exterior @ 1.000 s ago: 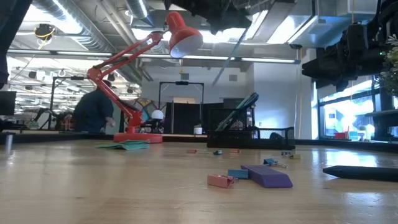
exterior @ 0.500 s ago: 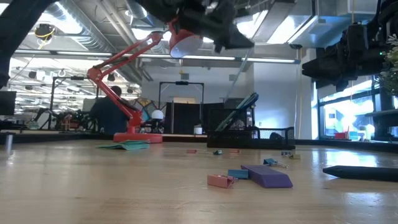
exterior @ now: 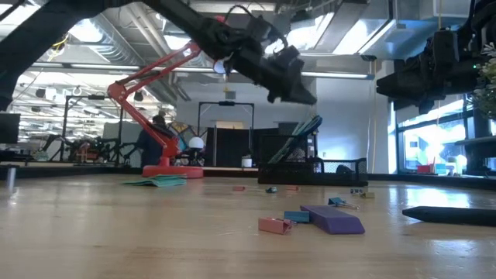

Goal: Pick and place office supplies into organizer
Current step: Put the blue pencil into the black desk organizer, then put the black pen into the black desk organizer

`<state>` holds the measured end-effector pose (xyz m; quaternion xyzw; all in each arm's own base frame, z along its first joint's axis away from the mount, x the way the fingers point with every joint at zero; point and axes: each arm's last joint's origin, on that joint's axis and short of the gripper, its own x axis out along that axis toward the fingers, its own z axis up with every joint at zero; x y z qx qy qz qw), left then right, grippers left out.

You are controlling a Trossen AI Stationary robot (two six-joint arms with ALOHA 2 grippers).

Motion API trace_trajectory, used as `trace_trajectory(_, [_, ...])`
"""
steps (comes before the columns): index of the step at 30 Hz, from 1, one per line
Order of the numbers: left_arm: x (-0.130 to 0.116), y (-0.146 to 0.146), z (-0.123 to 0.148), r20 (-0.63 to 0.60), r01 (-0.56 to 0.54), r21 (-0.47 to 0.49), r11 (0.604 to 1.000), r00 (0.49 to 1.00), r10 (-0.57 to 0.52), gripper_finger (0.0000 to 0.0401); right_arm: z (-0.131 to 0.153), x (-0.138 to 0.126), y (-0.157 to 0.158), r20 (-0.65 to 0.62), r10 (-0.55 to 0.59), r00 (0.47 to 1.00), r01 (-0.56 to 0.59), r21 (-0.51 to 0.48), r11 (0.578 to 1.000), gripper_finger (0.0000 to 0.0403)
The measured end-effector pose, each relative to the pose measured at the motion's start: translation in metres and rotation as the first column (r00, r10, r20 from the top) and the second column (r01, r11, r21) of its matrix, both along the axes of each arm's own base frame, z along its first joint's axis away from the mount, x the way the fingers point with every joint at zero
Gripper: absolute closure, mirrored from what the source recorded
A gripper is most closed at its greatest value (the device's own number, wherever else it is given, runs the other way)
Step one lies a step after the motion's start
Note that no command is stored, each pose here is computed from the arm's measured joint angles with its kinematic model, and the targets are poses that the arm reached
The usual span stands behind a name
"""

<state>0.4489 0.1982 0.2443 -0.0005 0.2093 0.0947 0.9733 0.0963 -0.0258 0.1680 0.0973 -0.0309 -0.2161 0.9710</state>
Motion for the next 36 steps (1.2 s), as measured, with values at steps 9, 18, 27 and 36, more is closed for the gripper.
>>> trace_trajectory(9, [0.003, -0.002, -0.020, -0.079, -0.017, -0.069, 0.997, 0.997, 0.011, 0.0388, 0.000, 0.000, 0.000, -0.001, 0.000, 1.000, 0.000, -0.001, 1.000, 0.0276])
trace_trajectory(18, [0.004, -0.006, -0.019, -0.083, -0.013, -0.079, 0.997, 0.997, 0.006, 0.0355, 0.000, 0.000, 0.000, 0.000, 0.000, 1.000, 0.000, 0.001, 1.000, 0.0276])
trace_trajectory(27, [0.002, -0.010, -0.013, -0.086, -0.003, -0.081, 0.997, 0.996, -0.004, 0.0306, 0.000, 0.000, 0.000, 0.001, 0.000, 1.000, 0.000, 0.001, 1.000, 0.0276])
trace_trajectory(36, [-0.017, -0.025, 0.024, -0.118, 0.010, -0.094, 0.996, 0.993, -0.021, 0.0286, 0.000, 0.000, 0.000, 0.001, 0.001, 1.000, -0.001, 0.001, 1.000, 0.0276])
